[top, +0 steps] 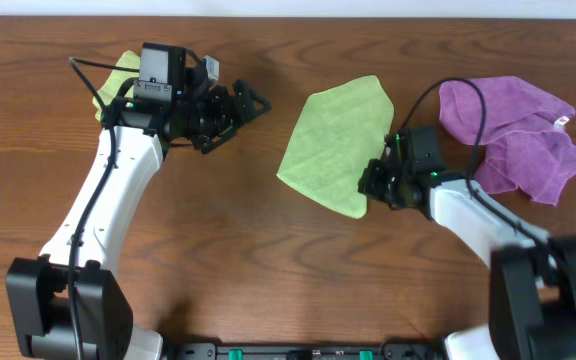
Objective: Fold the cloth
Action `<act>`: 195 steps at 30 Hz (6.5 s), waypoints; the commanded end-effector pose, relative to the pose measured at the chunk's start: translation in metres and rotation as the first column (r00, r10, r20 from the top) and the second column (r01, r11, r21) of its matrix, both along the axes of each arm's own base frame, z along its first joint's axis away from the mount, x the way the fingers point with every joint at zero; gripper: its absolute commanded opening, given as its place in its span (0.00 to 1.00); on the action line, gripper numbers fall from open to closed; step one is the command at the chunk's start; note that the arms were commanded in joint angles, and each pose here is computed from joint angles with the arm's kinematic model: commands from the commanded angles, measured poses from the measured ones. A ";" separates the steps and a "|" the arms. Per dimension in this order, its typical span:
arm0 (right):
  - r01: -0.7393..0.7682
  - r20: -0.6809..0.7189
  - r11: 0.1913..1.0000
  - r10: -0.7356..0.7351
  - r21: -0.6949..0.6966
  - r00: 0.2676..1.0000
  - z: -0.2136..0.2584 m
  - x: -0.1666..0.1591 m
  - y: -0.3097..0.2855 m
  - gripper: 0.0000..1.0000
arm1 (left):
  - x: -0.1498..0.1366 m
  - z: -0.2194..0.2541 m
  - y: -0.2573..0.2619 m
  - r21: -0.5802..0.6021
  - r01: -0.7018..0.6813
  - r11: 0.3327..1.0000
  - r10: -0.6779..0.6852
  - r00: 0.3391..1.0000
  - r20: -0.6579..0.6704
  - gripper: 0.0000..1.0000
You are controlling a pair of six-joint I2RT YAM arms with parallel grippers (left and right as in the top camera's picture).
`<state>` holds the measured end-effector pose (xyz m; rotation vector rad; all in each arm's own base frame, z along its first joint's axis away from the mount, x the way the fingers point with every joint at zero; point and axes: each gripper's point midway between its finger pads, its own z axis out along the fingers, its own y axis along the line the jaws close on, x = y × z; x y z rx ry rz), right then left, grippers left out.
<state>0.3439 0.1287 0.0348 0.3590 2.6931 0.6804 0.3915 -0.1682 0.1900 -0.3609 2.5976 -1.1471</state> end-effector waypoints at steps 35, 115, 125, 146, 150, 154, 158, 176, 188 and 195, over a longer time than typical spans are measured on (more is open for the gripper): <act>-0.484 0.529 0.867 0.468 -0.119 0.707 0.255 -0.063 0.127 0.01 | 0.018 0.003 0.064 -0.047 -0.133 0.990 0.133 0.991 -0.012 0.95; -0.010 -0.139 0.983 0.037 0.185 0.990 -0.037 -0.023 0.048 0.64 | -0.064 -0.088 -0.001 -0.135 -0.043 0.990 -0.002 0.950 -0.313 0.95; -0.061 -0.131 0.984 0.084 0.166 0.988 -0.047 -0.029 0.062 0.01 | -0.071 -0.097 0.000 -0.133 -0.057 0.990 0.007 0.938 -0.346 0.95; -0.072 0.073 0.974 0.057 0.214 0.996 0.023 -0.003 0.052 0.01 | -0.094 -0.162 -0.010 -0.060 -0.225 0.972 0.180 0.891 -0.417 0.95; -0.081 0.069 0.970 0.067 0.227 0.995 0.025 -0.004 0.054 0.01 | -0.093 -0.169 -0.015 -0.012 -0.244 0.970 0.218 0.888 -0.404 0.95; -0.094 0.066 0.965 0.080 0.245 0.995 0.026 -0.006 0.057 0.01 | -0.087 -0.171 -0.019 0.023 -0.284 0.958 0.272 0.885 -0.379 0.96; -0.105 0.064 0.960 0.092 0.260 0.994 0.028 -0.008 0.060 0.01 | -0.085 -0.179 -0.018 0.059 -0.317 0.947 0.315 0.871 -0.377 0.97; -0.108 0.064 0.958 0.095 0.265 0.993 0.029 -0.008 0.061 0.01 | -0.092 -0.209 -0.036 0.028 -0.296 0.955 0.274 0.841 -0.466 0.63; -0.124 0.061 0.950 0.111 0.285 0.992 0.031 -0.011 0.064 0.01 | -0.096 -0.222 -0.029 0.091 -0.215 0.972 0.234 0.885 -0.402 0.28; -0.138 0.064 0.943 0.124 0.302 0.990 0.035 -0.013 0.067 0.01 | -0.093 -0.225 -0.030 0.087 -0.185 0.979 0.204 0.903 -0.378 0.06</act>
